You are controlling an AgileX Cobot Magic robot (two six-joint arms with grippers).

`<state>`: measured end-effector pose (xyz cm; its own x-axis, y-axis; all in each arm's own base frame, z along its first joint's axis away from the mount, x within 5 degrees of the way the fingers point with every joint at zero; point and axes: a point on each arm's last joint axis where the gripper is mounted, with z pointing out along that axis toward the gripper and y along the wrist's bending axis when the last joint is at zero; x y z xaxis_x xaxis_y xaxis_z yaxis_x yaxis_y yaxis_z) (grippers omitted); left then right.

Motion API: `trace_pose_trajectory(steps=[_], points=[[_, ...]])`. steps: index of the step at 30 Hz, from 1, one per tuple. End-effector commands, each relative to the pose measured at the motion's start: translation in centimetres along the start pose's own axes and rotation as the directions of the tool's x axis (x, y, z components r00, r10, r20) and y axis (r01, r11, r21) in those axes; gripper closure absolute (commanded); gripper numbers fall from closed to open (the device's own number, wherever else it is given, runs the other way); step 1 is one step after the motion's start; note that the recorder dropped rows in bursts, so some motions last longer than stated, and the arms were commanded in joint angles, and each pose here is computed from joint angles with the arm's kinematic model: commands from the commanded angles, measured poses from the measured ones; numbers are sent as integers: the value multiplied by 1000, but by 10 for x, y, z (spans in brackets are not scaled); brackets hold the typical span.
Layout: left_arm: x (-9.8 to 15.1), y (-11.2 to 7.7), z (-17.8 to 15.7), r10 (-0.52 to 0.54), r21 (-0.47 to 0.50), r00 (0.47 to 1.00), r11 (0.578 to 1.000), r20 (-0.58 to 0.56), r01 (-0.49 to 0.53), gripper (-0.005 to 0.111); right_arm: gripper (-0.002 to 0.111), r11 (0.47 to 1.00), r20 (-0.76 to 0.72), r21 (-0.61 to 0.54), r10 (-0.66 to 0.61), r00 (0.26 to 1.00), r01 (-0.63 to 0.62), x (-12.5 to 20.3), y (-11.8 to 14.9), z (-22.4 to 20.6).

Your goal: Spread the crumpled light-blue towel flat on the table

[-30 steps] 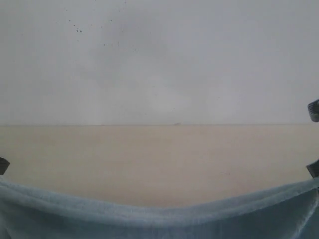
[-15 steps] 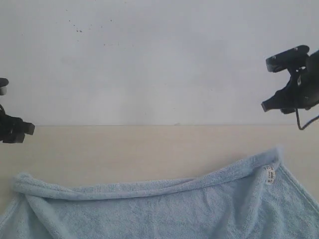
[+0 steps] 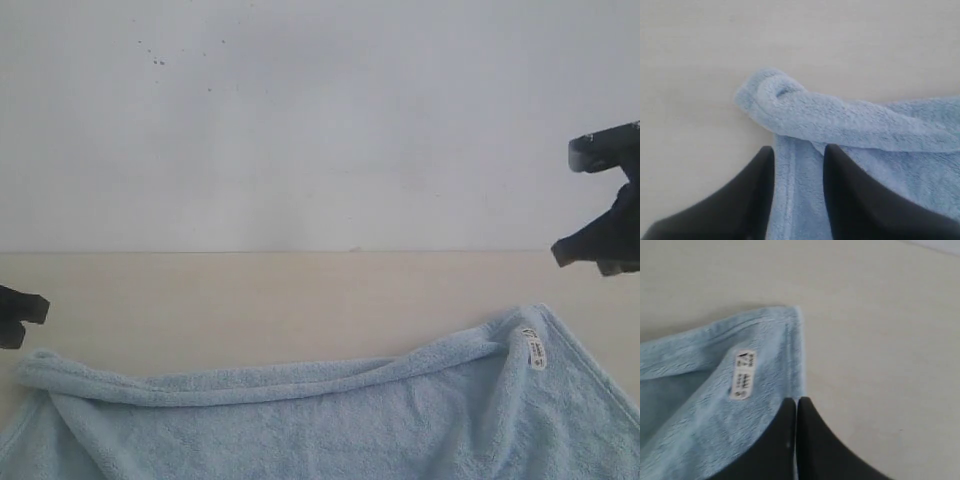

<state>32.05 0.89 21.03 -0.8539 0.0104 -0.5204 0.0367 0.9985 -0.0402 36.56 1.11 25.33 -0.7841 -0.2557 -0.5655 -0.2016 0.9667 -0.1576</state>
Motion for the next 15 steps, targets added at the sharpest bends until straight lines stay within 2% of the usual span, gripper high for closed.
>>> trace_pose_trajectory(steps=[1, 3, 7, 10, 15], points=[[10, -9, -5, 12, 74, 1000, 997, 27, -14, 75, 108, 974, 50, -214, -69, 996, 78, 14, 37, 4], [13, -11, -4, 19, 97, 1000, 995, 19, -21, 72, 108, 946, 47, -292, -130, 990, 138, 16, 61, 9], [14, -11, -3, 35, 99, 999, 994, 13, -36, 63, 108, 917, 11, -353, -194, 981, 185, 20, 94, 23], [14, -11, 1, 45, 93, 999, 995, 15, -46, 60, 108, 898, -20, -386, -237, 971, 211, 26, 112, 35], [21, -9, 21, 50, 99, 997, 994, -51, -44, 60, 108, 864, -56, -429, -315, 948, 262, 37, 136, 53]])
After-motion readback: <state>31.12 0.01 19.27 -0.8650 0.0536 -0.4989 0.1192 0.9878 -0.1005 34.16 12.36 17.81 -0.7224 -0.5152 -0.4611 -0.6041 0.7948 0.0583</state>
